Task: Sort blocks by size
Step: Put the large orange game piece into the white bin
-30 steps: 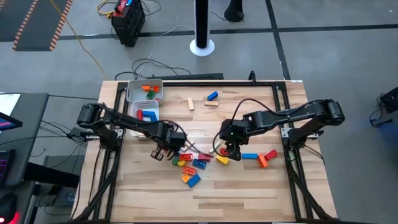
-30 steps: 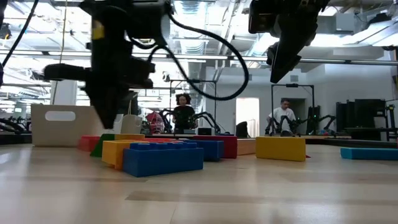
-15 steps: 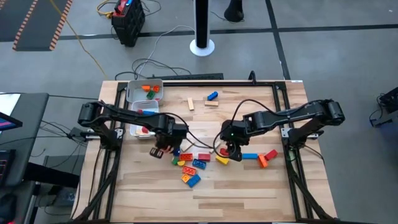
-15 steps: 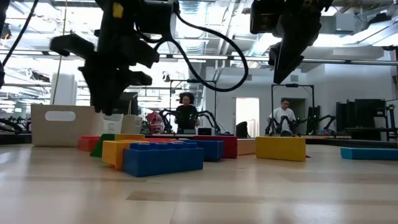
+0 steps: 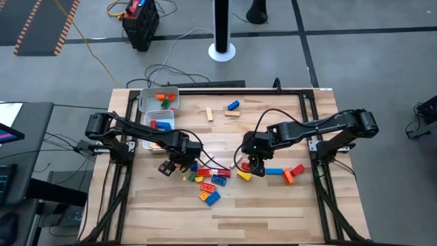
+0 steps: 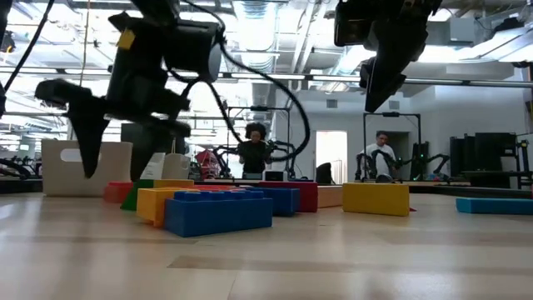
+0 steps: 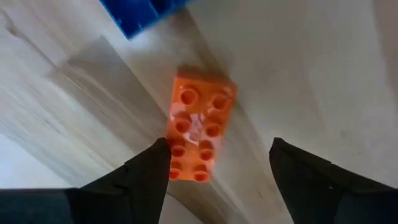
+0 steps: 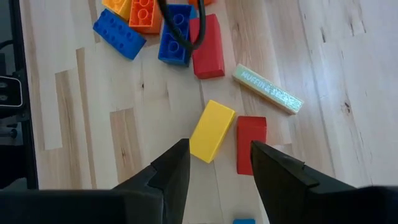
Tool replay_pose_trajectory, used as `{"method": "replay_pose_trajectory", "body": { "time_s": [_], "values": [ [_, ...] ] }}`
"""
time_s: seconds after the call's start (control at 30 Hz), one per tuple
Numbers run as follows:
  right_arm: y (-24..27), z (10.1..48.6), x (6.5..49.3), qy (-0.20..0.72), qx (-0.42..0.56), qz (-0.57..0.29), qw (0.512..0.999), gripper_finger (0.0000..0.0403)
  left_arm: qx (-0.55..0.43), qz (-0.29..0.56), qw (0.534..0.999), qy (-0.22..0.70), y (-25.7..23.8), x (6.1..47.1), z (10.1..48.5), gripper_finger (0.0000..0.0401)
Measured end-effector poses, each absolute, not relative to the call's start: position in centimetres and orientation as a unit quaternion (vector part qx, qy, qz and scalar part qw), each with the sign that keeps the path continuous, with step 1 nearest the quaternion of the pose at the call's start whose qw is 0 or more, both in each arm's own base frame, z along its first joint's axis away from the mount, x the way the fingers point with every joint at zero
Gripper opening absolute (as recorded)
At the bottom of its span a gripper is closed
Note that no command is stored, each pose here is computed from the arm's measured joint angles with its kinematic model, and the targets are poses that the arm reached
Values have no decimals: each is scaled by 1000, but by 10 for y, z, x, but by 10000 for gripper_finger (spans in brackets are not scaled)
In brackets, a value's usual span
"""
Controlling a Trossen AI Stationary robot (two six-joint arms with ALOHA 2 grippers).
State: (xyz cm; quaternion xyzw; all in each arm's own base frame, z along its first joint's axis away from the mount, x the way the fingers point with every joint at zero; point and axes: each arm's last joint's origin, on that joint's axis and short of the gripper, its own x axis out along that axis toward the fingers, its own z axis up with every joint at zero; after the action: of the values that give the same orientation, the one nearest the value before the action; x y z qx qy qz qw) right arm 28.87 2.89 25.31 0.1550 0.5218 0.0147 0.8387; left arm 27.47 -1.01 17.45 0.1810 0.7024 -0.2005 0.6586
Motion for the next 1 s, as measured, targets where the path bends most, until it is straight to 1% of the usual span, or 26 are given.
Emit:
{"method": "replay_pose_trajectory", "body": {
  "time_s": [0.13,0.3,0.4,0.57,0.63,0.77,0.87,1.0],
  "values": [
    [29,253,289,522,157,13,838,194,206,-176,662,699,-9,273,164,257],
    [29,253,289,522,157,13,838,194,219,-168,675,684,-11,274,158,233],
    [29,253,289,522,157,13,838,194,222,-172,675,683,-13,274,158,203],
    [27,253,289,522,159,11,838,194,207,-173,677,684,-17,273,158,123],
    [26,253,289,521,160,9,838,194,178,-159,686,688,-17,274,159,123],
    [21,258,285,516,164,3,841,194,104,-100,708,691,-10,280,167,123],
    [12,269,276,505,168,-5,846,194,59,-51,739,669,-1,290,184,123],
    [-3,289,260,474,172,-26,863,194,18,-3,784,621,13,299,216,123]
  ]
}}
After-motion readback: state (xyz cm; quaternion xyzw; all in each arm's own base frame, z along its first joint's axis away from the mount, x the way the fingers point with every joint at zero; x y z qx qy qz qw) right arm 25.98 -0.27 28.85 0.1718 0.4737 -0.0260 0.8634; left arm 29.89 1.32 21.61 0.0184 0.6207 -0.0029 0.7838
